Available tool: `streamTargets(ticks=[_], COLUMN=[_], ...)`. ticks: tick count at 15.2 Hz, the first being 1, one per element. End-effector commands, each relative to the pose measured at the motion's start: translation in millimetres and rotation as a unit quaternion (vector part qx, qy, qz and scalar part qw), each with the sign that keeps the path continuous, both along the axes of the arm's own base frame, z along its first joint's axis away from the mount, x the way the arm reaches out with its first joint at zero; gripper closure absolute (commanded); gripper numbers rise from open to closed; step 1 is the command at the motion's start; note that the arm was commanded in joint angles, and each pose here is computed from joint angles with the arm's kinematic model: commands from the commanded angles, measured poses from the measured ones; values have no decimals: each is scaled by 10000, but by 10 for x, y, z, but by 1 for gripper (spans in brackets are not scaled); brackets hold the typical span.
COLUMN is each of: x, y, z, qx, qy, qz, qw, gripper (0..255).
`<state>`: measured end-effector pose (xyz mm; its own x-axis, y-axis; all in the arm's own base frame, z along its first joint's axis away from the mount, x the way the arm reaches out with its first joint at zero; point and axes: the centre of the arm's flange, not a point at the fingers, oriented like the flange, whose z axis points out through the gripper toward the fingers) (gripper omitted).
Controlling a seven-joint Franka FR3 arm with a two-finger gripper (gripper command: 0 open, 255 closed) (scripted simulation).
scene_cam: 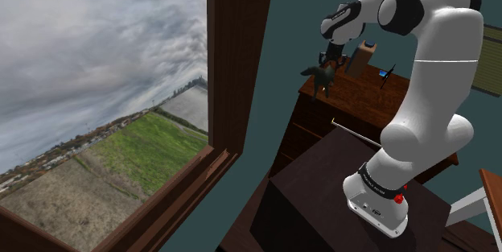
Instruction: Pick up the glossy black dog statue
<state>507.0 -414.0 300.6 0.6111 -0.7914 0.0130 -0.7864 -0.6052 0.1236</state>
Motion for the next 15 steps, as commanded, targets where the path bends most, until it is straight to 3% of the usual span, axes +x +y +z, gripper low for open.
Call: streamTargets(ticks=[1, 15], x=[2, 2], y=[-14, -14], z=[98, 740], qx=[-2, -2], qy=[-2, -2], qz=[0, 0], qw=[10000, 10000], gripper=[255, 255])
